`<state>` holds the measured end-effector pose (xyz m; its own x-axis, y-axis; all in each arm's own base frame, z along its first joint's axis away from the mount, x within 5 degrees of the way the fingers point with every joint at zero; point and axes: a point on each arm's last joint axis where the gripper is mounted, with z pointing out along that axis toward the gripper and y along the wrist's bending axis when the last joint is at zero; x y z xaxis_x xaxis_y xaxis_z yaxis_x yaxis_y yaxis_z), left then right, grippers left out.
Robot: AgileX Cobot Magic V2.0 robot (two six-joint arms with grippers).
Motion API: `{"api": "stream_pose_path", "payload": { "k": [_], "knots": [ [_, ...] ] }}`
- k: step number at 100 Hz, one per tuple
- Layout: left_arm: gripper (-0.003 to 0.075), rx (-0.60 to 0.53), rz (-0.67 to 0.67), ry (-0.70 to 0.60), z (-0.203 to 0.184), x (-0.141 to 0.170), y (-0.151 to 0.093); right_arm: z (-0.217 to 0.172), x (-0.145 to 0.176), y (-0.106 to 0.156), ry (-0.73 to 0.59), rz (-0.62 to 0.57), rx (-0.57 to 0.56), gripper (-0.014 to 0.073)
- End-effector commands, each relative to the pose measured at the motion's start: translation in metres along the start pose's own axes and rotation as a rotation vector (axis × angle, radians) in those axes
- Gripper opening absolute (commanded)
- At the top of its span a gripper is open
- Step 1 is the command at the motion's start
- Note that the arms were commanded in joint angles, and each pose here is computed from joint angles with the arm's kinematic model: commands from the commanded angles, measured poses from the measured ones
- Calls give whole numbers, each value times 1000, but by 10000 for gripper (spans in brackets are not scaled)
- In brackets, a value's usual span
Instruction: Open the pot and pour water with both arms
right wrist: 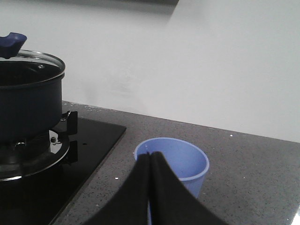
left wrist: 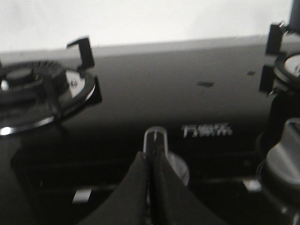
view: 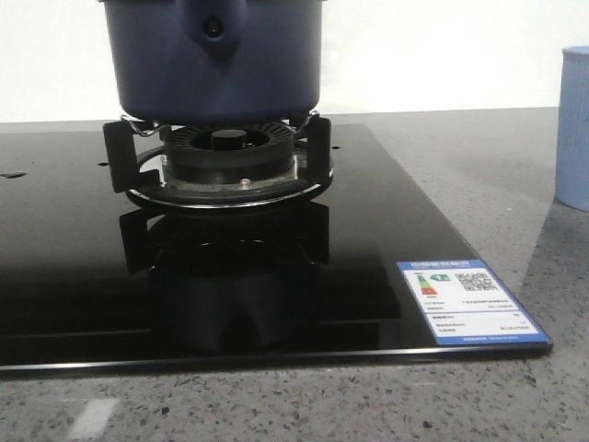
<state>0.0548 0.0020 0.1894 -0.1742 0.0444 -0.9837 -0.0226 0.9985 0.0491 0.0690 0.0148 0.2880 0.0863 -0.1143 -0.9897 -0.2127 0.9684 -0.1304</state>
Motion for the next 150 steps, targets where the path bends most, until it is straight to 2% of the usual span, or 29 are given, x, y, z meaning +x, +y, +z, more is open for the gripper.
{"api": "stream_pose_path", "payload": {
  "k": [1, 107, 120, 144, 150],
  "knots": [
    [-19, -17, -16, 44, 1, 15, 0, 0, -15, 1, -84, -1, -22, -74],
    [-19, -22, -15, 40, 1, 14, 1, 0, -13, 1, -79, -1, -23, -74],
    [-19, -22, -15, 40, 1, 14, 1, 2, 1, 3, -20, 69, -23, -74],
    [-19, -22, -15, 40, 1, 14, 1, 2, 59, 11, 153, 60, -50, -74],
    [-19, -22, -15, 40, 1, 14, 1, 0, 70, 13, 157, 46, -55, -74]
  ]
}}
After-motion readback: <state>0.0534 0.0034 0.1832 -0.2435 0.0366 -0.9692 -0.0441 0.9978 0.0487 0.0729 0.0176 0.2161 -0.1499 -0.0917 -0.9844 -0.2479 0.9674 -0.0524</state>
